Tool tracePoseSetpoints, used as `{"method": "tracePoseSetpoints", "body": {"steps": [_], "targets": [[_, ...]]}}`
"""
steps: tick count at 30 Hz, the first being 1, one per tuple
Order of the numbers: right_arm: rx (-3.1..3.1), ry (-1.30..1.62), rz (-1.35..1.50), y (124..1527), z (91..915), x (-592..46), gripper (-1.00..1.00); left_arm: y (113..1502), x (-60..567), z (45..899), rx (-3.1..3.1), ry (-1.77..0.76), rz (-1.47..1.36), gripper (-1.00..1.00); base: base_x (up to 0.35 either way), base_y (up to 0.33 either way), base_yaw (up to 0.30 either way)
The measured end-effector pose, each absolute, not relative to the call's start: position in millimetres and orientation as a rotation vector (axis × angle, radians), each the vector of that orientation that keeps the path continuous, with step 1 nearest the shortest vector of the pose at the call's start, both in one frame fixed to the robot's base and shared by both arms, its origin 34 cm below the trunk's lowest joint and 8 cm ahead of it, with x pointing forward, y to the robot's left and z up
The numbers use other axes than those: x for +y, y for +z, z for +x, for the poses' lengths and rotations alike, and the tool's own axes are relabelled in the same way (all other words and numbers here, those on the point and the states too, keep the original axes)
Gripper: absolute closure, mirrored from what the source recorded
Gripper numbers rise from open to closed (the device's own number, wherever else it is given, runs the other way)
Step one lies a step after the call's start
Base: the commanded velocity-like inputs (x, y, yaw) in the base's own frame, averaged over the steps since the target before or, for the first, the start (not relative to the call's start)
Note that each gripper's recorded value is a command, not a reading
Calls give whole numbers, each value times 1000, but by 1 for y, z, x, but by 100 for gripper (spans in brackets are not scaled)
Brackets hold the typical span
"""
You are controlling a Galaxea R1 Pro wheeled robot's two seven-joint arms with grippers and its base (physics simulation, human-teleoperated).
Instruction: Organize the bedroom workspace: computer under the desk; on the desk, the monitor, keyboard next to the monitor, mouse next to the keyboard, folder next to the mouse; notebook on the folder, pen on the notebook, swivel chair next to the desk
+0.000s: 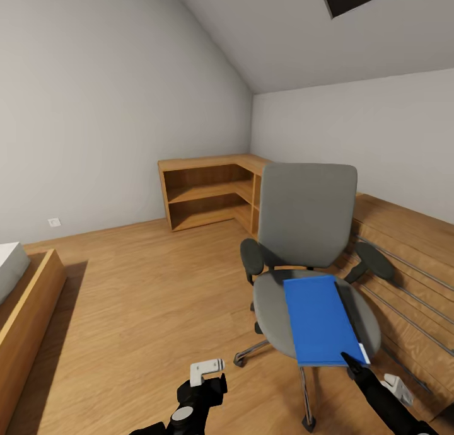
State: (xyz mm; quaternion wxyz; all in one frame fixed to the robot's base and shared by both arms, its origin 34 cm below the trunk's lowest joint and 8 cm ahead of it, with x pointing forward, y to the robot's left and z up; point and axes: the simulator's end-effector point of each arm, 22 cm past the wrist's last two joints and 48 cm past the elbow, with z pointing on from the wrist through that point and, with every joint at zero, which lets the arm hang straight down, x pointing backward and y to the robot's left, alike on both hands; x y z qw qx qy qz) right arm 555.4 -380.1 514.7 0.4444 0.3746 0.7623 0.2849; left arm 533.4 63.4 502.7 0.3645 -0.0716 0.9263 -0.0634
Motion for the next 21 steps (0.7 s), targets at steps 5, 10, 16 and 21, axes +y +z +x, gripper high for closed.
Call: {"method": "tracePoseSetpoints", "body": {"steps": [5, 10, 16, 21], "targets": [[1889, 706, 929, 525, 557, -380, 100, 513, 63, 535, 2383, -164, -184, -100, 0, 0, 0], [1887, 706, 929, 536, 559, -381, 100, 524, 62, 537, 2383, -165, -184, -100, 0, 0, 0], [1887, 706, 928, 549, 562, -381, 100, 536, 62, 539, 2383, -165, -184, -100, 0, 0, 0], [1885, 706, 926, 560, 564, -381, 100, 546, 63, 541, 2383, -164, -184, -100, -13, 0, 0]]}}
